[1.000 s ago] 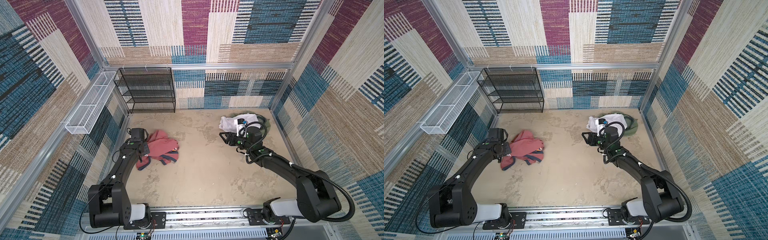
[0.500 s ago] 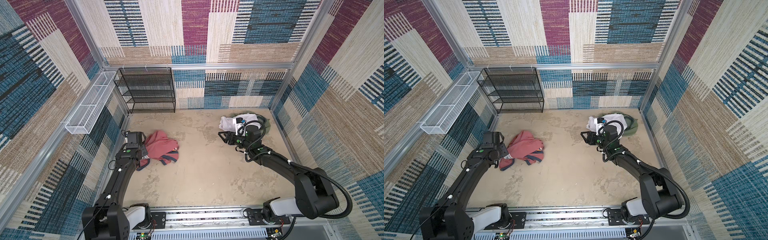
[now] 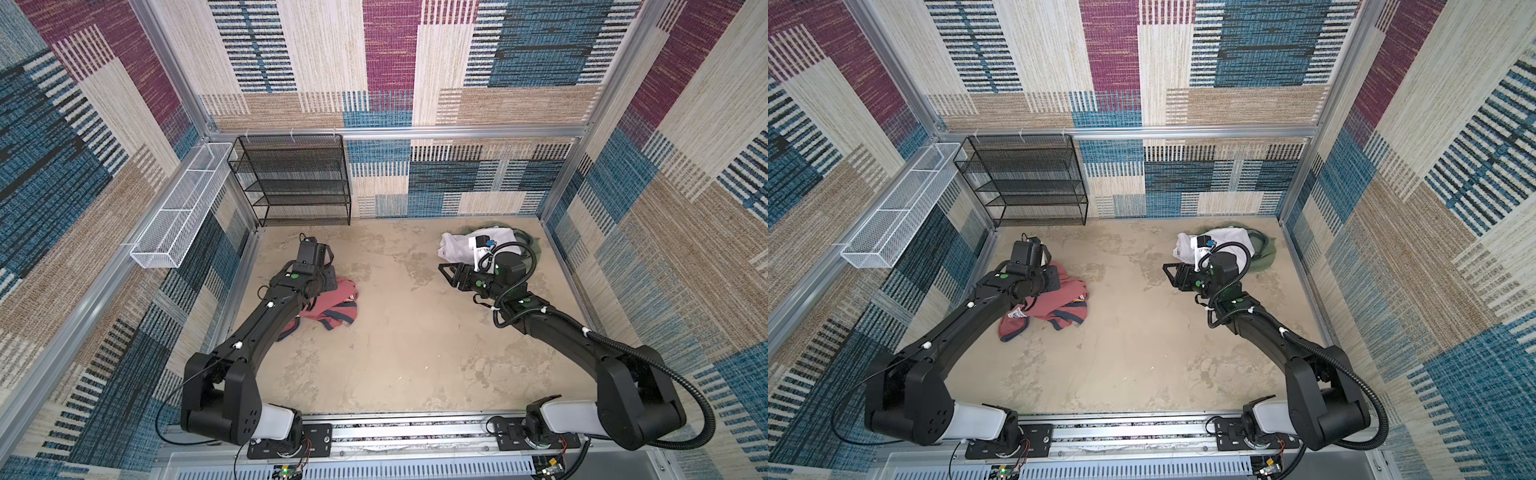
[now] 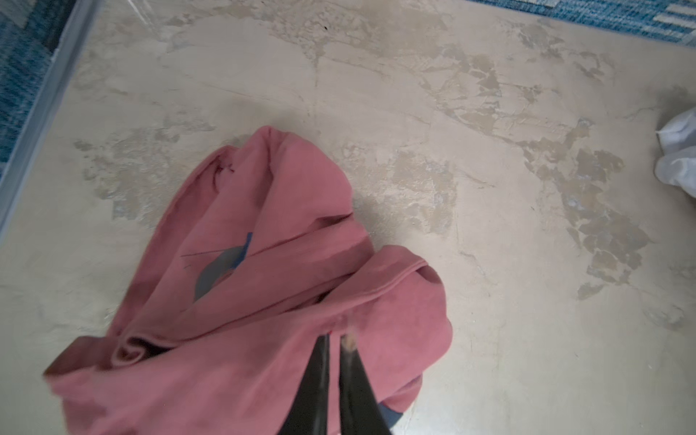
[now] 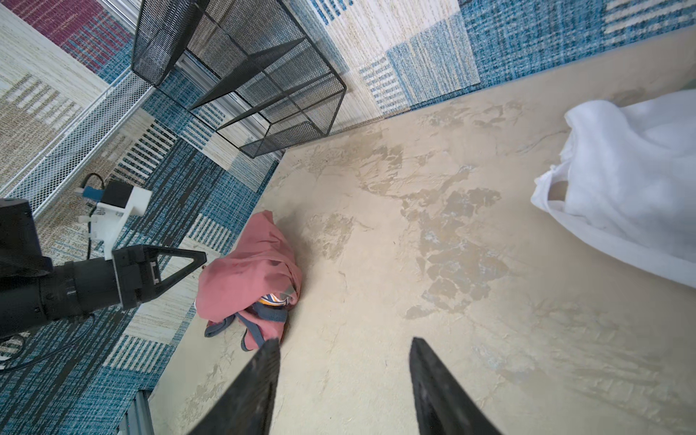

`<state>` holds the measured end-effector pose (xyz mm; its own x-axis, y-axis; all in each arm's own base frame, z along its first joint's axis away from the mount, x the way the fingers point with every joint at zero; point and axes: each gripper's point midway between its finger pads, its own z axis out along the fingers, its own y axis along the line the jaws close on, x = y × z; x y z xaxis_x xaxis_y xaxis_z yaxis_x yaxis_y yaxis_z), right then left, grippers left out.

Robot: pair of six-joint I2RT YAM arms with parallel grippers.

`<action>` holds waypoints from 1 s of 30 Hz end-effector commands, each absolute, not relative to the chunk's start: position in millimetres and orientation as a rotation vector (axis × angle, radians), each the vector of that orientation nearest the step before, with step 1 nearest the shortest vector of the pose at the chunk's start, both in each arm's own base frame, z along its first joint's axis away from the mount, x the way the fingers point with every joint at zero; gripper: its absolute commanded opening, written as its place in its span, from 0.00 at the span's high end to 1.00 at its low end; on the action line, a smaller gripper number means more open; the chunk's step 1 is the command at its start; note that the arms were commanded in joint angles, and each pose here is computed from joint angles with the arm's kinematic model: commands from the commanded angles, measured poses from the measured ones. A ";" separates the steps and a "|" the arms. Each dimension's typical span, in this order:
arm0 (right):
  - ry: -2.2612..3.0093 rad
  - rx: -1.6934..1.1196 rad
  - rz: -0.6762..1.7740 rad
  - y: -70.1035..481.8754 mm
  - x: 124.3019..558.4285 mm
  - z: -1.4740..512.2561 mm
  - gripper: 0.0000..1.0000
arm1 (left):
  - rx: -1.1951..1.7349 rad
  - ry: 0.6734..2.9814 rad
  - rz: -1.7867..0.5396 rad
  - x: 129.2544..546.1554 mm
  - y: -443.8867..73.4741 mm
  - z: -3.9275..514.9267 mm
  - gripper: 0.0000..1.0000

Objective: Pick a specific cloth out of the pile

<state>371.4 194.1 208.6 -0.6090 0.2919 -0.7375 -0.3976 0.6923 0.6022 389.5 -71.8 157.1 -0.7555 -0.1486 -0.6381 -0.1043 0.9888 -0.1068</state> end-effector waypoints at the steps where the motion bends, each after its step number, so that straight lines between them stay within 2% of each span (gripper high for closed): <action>1: 1.992 -0.074 0.949 190.7 370.8 217.7 0.42 | -0.129 2.427 -0.190 403.1 -92.4 150.7 0.88; 10: 1.998 -0.065 0.942 190.3 373.8 215.2 0.42 | -0.124 2.567 -0.263 416.4 -111.2 98.3 0.83; 16: 1.998 -0.065 0.958 193.1 374.4 214.3 0.41 | -0.178 2.646 -0.220 421.5 -101.2 72.2 0.82; 23: 2.012 -0.070 0.953 195.9 382.1 212.3 0.41 | -0.341 2.678 -0.234 421.4 -63.1 51.7 0.82; 30: 2.017 -0.065 0.959 199.0 391.7 212.5 0.41 | -0.453 2.625 -0.206 420.2 -17.6 59.6 0.82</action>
